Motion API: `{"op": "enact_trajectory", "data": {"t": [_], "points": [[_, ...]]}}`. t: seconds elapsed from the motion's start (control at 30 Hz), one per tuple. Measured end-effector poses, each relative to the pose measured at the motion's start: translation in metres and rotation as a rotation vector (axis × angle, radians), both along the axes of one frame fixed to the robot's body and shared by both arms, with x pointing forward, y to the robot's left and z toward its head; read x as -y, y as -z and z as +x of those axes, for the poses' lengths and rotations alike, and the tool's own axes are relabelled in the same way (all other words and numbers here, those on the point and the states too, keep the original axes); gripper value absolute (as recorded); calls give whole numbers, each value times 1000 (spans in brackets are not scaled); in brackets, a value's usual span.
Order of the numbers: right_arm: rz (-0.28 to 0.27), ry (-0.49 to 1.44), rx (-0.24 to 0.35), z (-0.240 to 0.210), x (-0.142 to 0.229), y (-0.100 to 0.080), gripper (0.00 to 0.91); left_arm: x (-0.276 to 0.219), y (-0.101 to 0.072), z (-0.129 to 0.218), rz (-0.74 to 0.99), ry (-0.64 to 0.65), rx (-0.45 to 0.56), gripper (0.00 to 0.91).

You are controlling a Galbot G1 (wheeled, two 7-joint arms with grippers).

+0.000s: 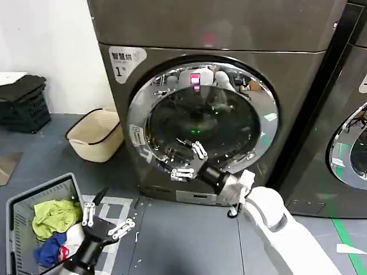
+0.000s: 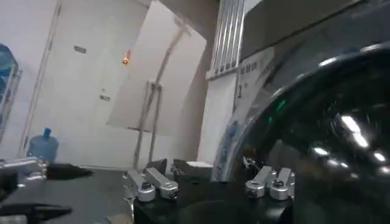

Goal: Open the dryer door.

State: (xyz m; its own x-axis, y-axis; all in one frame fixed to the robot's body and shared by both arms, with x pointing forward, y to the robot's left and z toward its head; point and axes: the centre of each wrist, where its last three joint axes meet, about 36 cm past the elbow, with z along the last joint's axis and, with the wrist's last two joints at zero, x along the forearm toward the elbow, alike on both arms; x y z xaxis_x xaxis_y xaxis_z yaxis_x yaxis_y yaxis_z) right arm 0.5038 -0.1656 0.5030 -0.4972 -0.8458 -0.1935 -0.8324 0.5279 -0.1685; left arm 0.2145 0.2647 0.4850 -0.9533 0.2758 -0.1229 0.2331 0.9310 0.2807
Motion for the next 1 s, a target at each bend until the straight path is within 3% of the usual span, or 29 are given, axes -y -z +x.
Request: {"op": "enact_trajectory", "data": {"t": [1.0], "points": [[-35, -19, 9, 65, -69, -1, 907, 2, -3, -4, 1, -10, 8, 907]]}}
